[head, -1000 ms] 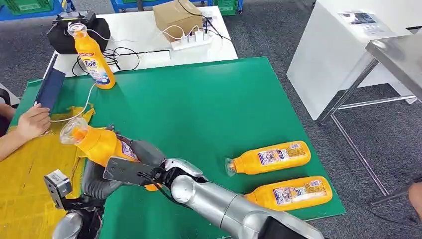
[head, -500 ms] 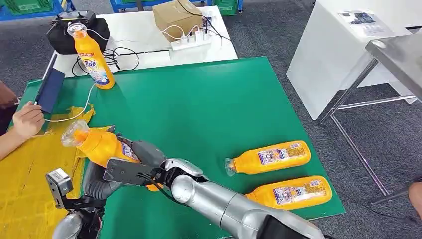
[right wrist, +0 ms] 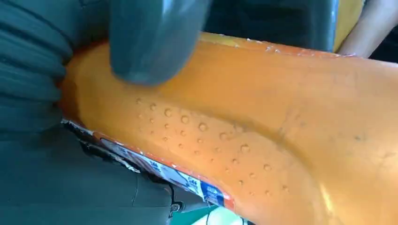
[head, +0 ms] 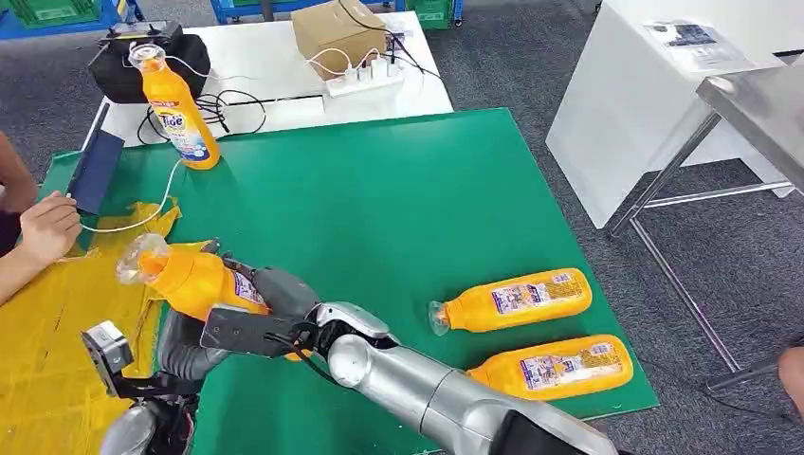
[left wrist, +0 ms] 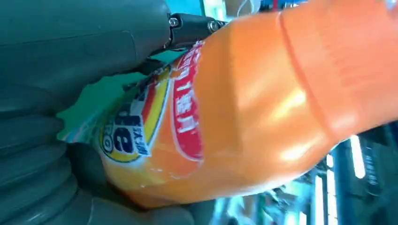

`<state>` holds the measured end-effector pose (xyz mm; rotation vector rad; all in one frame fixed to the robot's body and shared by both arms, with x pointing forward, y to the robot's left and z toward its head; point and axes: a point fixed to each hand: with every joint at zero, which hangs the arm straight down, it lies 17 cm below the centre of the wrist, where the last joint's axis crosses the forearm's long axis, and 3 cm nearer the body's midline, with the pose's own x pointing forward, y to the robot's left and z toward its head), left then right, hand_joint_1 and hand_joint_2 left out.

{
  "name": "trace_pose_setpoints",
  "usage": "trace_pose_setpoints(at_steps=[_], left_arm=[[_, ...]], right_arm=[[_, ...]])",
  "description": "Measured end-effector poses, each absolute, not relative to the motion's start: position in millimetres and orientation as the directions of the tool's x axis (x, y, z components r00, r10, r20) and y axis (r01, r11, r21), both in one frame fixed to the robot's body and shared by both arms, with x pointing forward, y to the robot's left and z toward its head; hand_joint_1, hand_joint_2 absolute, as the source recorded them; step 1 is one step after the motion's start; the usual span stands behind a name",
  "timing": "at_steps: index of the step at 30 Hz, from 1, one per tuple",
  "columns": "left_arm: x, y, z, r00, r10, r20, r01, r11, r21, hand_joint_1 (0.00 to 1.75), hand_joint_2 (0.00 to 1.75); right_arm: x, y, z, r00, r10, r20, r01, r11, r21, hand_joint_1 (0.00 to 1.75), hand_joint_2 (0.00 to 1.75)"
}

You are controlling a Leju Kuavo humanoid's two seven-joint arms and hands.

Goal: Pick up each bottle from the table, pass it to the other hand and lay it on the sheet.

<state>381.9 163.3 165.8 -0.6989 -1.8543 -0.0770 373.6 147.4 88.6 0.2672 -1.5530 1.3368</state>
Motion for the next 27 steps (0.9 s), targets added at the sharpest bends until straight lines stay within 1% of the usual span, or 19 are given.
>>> trace_pose_setpoints(at_steps=[2, 4, 13, 14, 24, 25, 27], left_arm=[[381, 169, 169, -0.19, 0.507, 0.841, 0.514, 0.781, -0.355, 0.0, 0.0], [381, 174, 171, -0.174, 0.554, 0.814, 0.521, 0.753, -0.402, 0.0, 0.0], [383, 181, 174, -0.173, 0.563, 0.808, 0.521, 0.749, -0.41, 0.0, 0.0], [383, 181, 174, -0.173, 0.562, 0.809, 0.521, 0.749, -0.409, 0.0, 1.75], [388, 179, 166, -0.197, 0.477, 0.856, 0.49, 0.805, -0.335, 0.0, 1.75], [392, 180, 168, -0.212, 0.456, 0.864, 0.477, 0.82, -0.316, 0.0, 1.75], [393, 181, 166, -0.222, 0.431, 0.874, 0.465, 0.835, -0.293, 0.0, 1.75]], right_arm=[[373, 147, 87, -0.462, 0.429, 0.777, -0.709, 0.348, -0.614, 1.75, 1.75], [372, 147, 86, -0.468, 0.429, 0.773, -0.706, 0.344, -0.619, 1.75, 1.75], [372, 148, 88, -0.473, 0.425, 0.772, -0.702, 0.347, -0.621, 1.75, 1.75], [372, 148, 88, -0.471, 0.425, 0.773, -0.703, 0.348, -0.62, 1.75, 1.75], [369, 149, 83, -0.462, 0.434, 0.774, -0.711, 0.341, -0.615, 1.75, 1.75], [360, 151, 77, -0.456, 0.432, 0.778, -0.734, 0.313, -0.604, 1.75, 1.75], [357, 153, 76, -0.447, 0.427, 0.786, -0.742, 0.314, -0.592, 1.75, 1.75]])
